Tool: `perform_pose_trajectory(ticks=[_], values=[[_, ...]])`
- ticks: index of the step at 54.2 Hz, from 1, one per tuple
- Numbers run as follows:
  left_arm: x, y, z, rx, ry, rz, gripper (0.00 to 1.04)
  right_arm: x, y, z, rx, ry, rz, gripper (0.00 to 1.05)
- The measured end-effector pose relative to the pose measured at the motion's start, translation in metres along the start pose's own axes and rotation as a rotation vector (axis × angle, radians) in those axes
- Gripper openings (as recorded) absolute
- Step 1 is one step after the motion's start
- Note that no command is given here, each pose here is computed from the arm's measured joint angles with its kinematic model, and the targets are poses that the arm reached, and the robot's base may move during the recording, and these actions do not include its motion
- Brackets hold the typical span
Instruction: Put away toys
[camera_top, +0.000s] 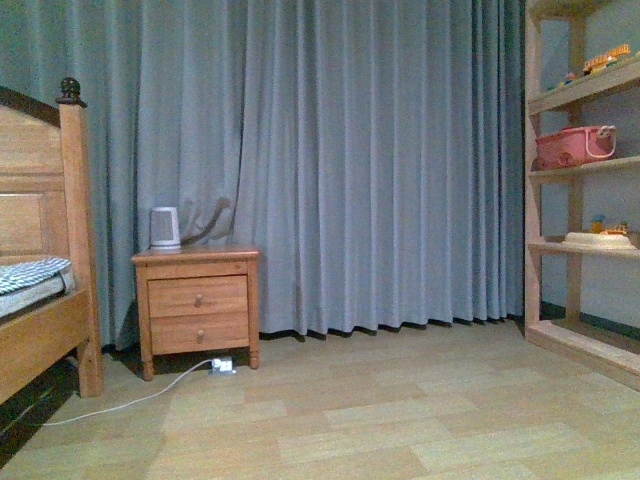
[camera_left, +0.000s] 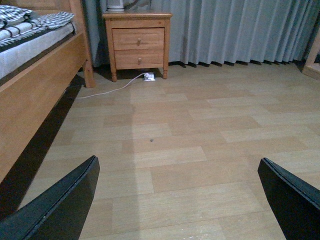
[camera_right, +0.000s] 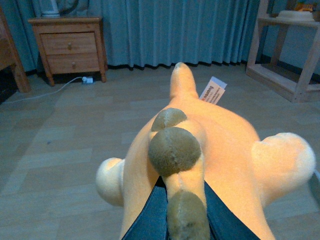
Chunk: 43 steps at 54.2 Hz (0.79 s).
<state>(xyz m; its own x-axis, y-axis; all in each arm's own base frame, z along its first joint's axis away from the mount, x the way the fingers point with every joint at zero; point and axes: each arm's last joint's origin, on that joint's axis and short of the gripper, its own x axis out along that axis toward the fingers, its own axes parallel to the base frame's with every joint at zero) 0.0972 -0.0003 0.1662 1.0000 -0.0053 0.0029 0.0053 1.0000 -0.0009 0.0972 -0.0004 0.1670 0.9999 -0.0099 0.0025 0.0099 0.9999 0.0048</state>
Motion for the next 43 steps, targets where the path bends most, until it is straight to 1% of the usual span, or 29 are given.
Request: perform_pose_trajectory(ticks=[17,28,34,43], values=[[0.0,0.0001,0.0,0.0,0.0,0.003,0.99,0.0,0.0005,0.0001,0.0,0.0,0.014,0.06],[0.0,0.0002,0.0,0.0,0.0,0.005,0.99,0.0,-0.0001,-0.0001,0.0,0.001,-0.003,0.06],[0.0,0.0004,0.0,0.0,0.0,0.011,0.99,0.0001,0.0008,-0.0001,-0.001,0.001,0.021,0.06],[0.0,0.0003,0.0,0.0,0.0,0.005,0.99,0.0001,0.0008,-0.0001,-0.001,0.001,0.023,0.06]])
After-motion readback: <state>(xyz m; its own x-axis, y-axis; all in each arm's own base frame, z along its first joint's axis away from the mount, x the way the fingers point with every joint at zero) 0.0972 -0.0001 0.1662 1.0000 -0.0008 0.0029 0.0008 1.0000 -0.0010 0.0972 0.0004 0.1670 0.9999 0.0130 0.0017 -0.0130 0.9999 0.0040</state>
